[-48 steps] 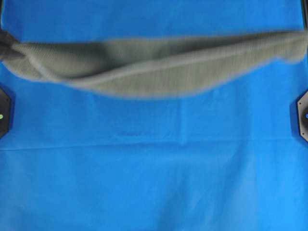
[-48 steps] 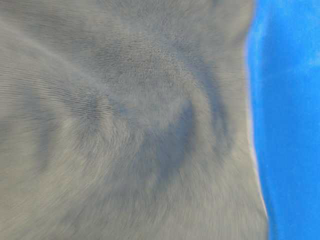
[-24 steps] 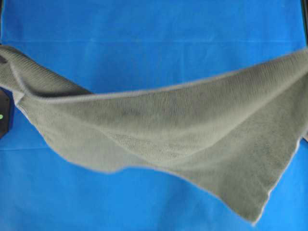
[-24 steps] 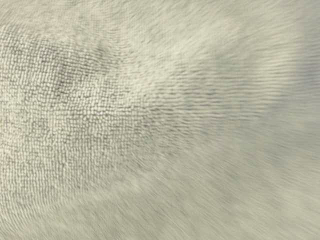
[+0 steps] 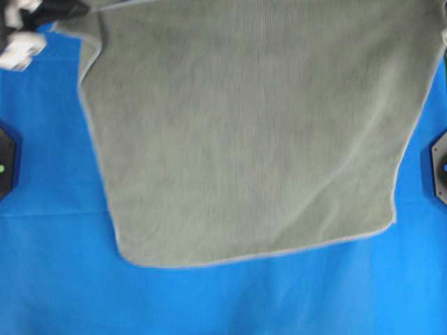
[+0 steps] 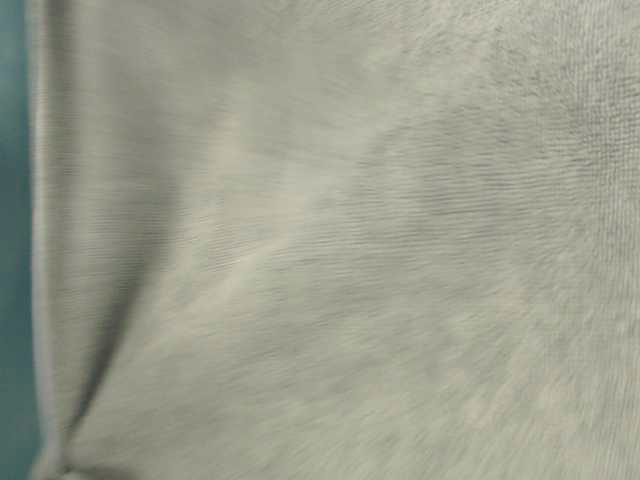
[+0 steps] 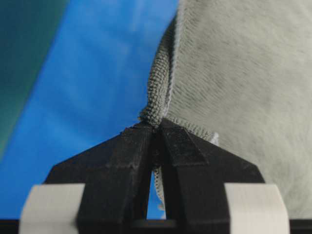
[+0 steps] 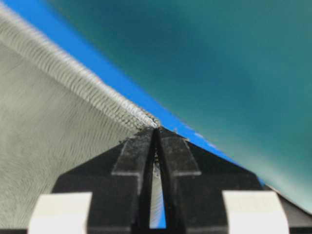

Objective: Fold a large towel.
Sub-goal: 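Lay the spread towel flat on the table with both grippers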

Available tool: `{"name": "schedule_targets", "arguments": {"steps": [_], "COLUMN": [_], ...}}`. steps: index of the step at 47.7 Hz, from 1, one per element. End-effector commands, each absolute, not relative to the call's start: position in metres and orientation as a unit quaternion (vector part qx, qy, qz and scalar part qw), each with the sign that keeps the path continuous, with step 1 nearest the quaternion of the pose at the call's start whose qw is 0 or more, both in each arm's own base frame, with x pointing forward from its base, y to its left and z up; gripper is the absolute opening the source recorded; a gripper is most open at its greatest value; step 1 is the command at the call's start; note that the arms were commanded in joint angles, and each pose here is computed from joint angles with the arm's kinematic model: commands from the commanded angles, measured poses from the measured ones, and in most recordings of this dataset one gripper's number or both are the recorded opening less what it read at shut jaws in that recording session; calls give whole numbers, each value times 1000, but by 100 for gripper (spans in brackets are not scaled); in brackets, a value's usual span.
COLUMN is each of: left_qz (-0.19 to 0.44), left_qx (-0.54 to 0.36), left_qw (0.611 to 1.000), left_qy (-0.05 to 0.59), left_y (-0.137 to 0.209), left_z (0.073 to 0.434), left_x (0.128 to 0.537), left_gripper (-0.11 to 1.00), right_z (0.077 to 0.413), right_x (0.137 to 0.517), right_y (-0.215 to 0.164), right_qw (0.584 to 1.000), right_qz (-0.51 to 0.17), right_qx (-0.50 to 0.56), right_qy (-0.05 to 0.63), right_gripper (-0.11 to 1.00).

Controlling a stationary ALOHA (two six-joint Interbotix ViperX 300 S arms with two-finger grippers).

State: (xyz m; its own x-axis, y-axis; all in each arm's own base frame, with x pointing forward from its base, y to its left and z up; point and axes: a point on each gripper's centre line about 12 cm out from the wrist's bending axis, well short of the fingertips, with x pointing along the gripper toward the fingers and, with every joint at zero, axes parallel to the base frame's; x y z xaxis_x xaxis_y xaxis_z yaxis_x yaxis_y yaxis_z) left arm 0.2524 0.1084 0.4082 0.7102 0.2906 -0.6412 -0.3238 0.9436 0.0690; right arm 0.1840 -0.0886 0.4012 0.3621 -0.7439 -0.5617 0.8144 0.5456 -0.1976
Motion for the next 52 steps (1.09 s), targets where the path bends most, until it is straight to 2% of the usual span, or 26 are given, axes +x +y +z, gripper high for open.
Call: {"name": "schedule_targets", "arguments": {"steps": [1, 10, 14, 18, 24, 28, 35, 43, 52], "left_qz": [184, 193, 202, 225, 224, 203, 138, 74, 31], "left_qx": [-11, 27, 56, 48, 22, 9, 15, 21, 16], "left_qw": [920, 902, 900, 901, 894, 886, 878, 884, 884], "left_qy": [346, 385, 382, 369, 387, 417, 457, 461, 466], "left_y": [127, 162, 180, 198, 199, 186, 139, 83, 44], "left_z": [397, 349, 344, 344, 332, 315, 283, 251, 220], "left_x": [256, 266, 269, 274, 275, 275, 277, 287, 298], "left_gripper": [2, 2, 2, 2, 2, 2, 2, 2, 2], "right_z": [387, 353, 345, 340, 335, 328, 304, 264, 216], "right_x": [184, 187, 186, 184, 186, 187, 192, 198, 197], "right_y": [-106, -135, -154, -169, -173, -165, -128, -82, -35], "right_qw": [797, 777, 777, 779, 790, 795, 815, 820, 807], "right_qz": [-511, -537, -545, -549, -536, -522, -444, -348, -263], "right_qx": [59, 54, 54, 59, 65, 85, 134, 181, 190], "right_qy": [316, 324, 310, 297, 289, 297, 348, 418, 494], "right_gripper": [3, 3, 3, 3, 3, 3, 3, 3, 3]}}
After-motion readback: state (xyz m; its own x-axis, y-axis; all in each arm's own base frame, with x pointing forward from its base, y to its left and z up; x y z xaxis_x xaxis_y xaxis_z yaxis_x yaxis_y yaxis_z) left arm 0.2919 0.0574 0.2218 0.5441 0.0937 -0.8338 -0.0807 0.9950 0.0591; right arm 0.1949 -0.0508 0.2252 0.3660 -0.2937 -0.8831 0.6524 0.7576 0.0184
